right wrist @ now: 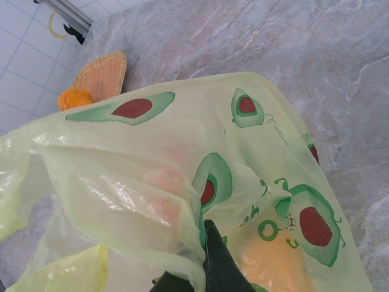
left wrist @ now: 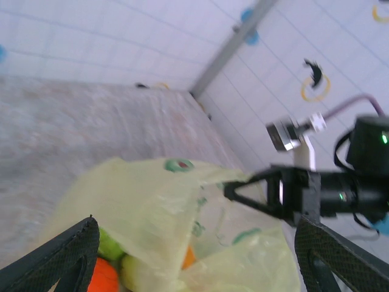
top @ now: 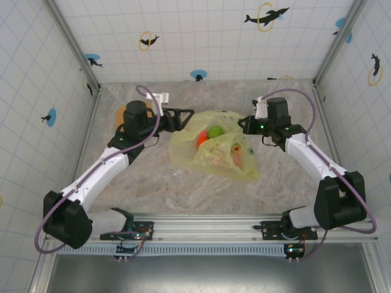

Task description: Place the fruits into the plastic bag

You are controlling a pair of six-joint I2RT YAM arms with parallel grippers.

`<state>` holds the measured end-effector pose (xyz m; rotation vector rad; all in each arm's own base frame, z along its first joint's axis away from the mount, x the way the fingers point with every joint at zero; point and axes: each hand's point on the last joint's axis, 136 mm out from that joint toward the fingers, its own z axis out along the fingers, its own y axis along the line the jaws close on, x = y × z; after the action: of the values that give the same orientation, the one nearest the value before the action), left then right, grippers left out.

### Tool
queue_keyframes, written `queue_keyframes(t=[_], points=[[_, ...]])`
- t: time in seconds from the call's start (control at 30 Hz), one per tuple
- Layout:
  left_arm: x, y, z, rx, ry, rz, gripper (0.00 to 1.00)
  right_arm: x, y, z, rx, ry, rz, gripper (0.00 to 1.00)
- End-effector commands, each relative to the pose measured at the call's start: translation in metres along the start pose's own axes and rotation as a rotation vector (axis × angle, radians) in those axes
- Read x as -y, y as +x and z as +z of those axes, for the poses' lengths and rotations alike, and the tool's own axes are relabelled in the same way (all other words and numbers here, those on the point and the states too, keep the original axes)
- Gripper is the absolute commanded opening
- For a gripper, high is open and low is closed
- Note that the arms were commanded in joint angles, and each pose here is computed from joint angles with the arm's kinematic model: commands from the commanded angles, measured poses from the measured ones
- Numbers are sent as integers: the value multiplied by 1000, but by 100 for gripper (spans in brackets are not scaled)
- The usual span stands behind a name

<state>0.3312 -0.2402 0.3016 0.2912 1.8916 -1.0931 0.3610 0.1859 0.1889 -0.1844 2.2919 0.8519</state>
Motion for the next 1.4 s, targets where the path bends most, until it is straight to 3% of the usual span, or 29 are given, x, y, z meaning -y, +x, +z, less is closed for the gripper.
queue_keyframes(t=[0.0, 0.23, 0.37, 0.67, 0.93, 0.97, 1.37], points=[[-35, -18, -26, 97, -163, -55, 86, -9, -9, -7, 29, -13, -28, 0], [-115, -38, -81, 272, -497, -147, 87, -14, -10, -2, 21, -24, -38, 0], [-154, -39, -97, 315, -640, -166, 88, -16, -9, 0, 15, -30, -39, 0], [-239, -20, -92, 240, -875, -199, 89, -23, -11, 3, 8, -31, -48, 0], [-295, 12, -73, 101, -965, -242, 90, -26, -12, 4, 7, -34, -55, 0], [-299, 3, -71, 111, -973, -235, 91, -26, -12, 5, 7, -34, -55, 0], [-345, 37, -73, 14, -1085, -276, 94, -26, -10, 11, -11, -42, -50, 0]])
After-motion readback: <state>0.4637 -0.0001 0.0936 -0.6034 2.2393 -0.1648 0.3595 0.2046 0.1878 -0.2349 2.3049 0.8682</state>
